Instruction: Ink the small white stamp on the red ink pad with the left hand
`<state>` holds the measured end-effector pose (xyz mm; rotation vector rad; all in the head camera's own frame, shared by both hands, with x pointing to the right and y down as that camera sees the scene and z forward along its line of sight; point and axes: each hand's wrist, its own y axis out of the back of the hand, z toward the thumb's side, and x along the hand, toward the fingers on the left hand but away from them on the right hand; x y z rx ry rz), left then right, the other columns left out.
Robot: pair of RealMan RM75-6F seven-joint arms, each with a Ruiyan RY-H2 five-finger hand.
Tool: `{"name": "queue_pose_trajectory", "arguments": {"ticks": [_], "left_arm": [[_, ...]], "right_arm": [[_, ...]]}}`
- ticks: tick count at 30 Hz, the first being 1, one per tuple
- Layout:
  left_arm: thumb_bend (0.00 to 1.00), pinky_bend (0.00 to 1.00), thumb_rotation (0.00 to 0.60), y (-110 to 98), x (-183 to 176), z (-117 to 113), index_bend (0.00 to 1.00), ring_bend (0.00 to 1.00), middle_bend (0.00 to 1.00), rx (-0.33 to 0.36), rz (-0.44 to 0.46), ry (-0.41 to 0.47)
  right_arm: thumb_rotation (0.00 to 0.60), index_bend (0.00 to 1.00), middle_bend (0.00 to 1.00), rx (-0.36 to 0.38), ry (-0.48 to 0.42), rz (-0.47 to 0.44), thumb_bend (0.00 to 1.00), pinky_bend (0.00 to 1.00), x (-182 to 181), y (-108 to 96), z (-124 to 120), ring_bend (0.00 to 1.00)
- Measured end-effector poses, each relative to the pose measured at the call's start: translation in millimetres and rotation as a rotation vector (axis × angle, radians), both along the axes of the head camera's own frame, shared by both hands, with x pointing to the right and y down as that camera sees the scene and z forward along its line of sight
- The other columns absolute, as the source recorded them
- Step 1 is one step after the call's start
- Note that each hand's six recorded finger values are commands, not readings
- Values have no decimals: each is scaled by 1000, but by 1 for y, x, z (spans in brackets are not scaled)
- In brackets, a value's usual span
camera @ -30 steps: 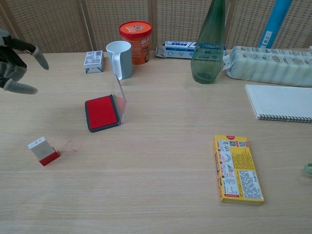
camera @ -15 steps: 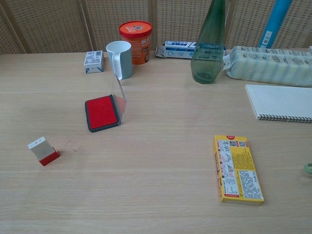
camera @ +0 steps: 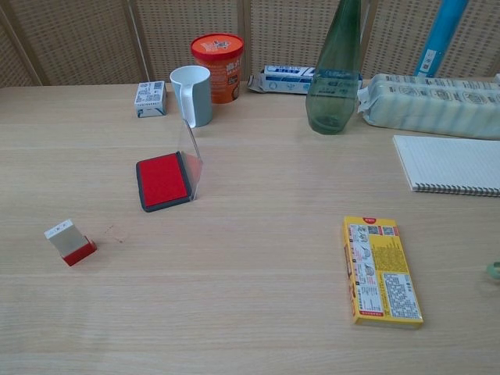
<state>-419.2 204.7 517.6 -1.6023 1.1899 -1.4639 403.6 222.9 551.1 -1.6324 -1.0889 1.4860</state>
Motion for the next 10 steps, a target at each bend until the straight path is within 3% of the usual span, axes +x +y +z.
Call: {"name": "queue_pose_trajectory", "arguments": {"ticks": [10], "left_arm": [[145, 265, 361, 3, 2, -11, 373, 388, 514, 12, -11, -1]], "right_arm": [[340, 381, 410, -11, -18, -1, 289, 343, 0, 2, 8, 410]]}}
